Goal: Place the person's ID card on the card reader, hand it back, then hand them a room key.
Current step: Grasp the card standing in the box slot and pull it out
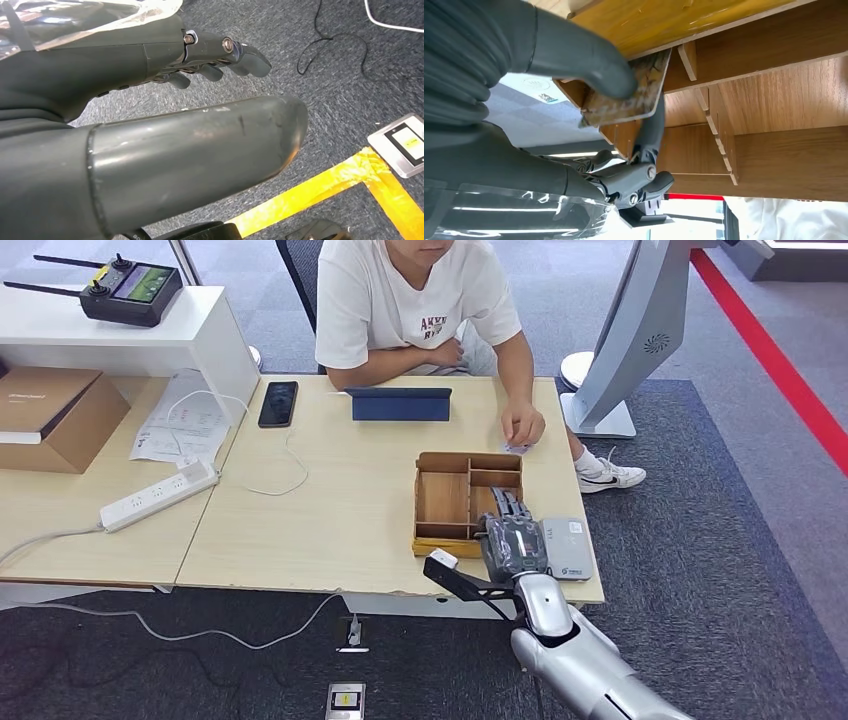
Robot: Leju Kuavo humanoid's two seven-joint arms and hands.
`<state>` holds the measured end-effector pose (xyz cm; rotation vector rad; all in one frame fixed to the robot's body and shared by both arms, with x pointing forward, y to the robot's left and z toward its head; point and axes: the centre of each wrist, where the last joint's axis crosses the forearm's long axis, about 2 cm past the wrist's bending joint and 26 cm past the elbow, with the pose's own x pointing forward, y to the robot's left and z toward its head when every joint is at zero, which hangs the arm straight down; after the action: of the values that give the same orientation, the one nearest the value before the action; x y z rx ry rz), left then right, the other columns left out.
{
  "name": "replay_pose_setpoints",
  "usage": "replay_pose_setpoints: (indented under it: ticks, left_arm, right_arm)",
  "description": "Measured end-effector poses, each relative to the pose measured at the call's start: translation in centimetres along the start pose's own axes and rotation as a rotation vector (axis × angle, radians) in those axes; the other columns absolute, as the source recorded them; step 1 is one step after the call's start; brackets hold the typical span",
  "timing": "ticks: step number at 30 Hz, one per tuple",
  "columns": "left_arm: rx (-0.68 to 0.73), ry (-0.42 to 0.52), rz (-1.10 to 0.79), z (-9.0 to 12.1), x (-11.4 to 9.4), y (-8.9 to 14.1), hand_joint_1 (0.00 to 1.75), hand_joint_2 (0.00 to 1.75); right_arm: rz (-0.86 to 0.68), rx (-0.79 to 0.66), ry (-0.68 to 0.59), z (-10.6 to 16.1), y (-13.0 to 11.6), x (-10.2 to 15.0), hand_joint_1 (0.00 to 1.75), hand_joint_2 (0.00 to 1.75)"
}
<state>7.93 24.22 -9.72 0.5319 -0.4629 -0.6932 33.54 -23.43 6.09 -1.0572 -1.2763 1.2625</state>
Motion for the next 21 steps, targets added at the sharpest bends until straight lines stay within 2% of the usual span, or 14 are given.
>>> replay_pose_setpoints:
  ticks: [13,18,21]
  left_arm:
    - [0.01,-0.006,-0.011,-0.1,-0.11,0.14,0.0,0.0]
    - [0.015,-0.007,-0.014,-0.12,-0.17,0.17,0.0,0.0]
    - [0.016,-0.007,-0.015,-0.12,-0.22,0.18,0.0,0.0]
  right_arm:
    - [-0.025,-0.003,0.015,0.03,0.22,-0.07,1.53,1.75]
    - [-0.032,-0.007,0.019,0.07,0.32,-0.15,1.57,1.75]
    - [-0.039,-0.02,0.021,0.11,0.36,-0.18,1.7,1.75]
